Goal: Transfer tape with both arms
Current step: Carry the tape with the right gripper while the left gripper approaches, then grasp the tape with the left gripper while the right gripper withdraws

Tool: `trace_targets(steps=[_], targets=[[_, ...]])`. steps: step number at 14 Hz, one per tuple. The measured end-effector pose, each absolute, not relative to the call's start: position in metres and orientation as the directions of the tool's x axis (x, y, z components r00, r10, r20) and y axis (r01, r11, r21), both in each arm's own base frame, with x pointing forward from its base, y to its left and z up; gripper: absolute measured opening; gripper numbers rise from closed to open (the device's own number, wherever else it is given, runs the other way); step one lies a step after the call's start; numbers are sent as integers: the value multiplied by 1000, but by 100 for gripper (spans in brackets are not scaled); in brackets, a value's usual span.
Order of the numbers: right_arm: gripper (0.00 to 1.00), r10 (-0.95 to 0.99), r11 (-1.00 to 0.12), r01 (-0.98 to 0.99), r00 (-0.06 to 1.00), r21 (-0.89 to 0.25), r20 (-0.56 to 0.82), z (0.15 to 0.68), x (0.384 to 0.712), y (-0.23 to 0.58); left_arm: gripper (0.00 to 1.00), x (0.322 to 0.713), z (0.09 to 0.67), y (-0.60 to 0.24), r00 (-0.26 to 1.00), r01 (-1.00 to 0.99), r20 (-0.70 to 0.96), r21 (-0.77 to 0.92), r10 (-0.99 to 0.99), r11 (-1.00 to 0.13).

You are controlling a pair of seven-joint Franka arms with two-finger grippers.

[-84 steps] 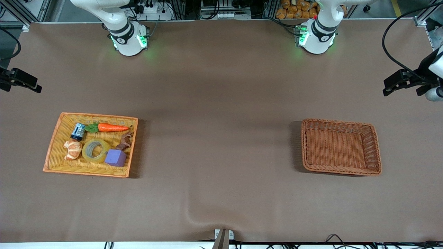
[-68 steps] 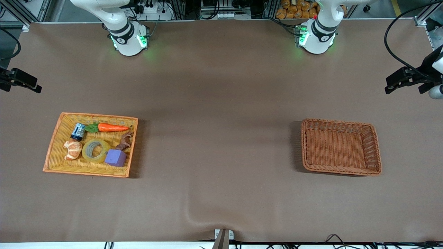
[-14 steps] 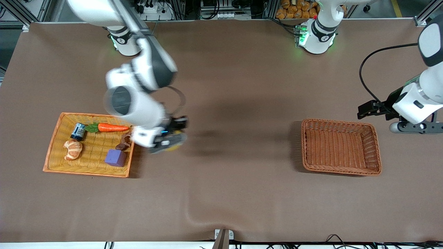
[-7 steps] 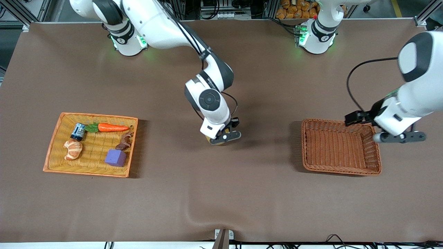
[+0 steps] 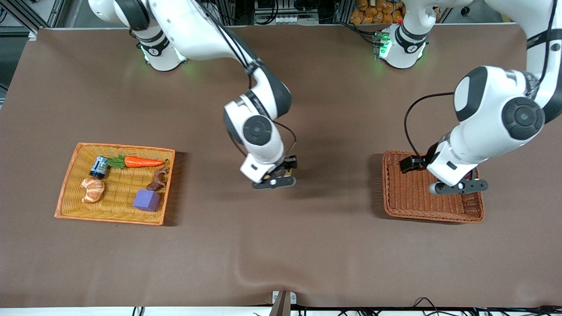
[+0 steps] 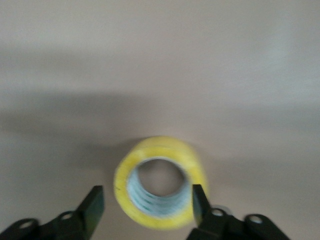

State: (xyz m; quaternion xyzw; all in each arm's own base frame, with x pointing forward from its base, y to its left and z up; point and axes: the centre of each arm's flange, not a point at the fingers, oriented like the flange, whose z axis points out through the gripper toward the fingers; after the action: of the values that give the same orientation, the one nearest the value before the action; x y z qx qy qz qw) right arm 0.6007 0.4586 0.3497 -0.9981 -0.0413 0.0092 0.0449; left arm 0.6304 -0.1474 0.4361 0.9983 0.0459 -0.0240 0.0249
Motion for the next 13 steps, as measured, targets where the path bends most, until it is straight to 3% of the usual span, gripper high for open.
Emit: trace_targets(steps=[1, 4, 13], targets=[[99, 96, -991, 95, 995, -89, -8, 390, 610, 431, 100, 630, 429, -161, 993, 113, -49, 48, 110, -992], [100, 144, -984, 145, 989, -102, 21, 478, 625, 323, 100, 622, 410, -224, 989, 145, -19, 50, 144, -988], [100, 206, -978, 203, 977, -54, -51, 599, 595, 44, 100, 537, 326, -445, 964, 267, -21, 26, 267, -963]])
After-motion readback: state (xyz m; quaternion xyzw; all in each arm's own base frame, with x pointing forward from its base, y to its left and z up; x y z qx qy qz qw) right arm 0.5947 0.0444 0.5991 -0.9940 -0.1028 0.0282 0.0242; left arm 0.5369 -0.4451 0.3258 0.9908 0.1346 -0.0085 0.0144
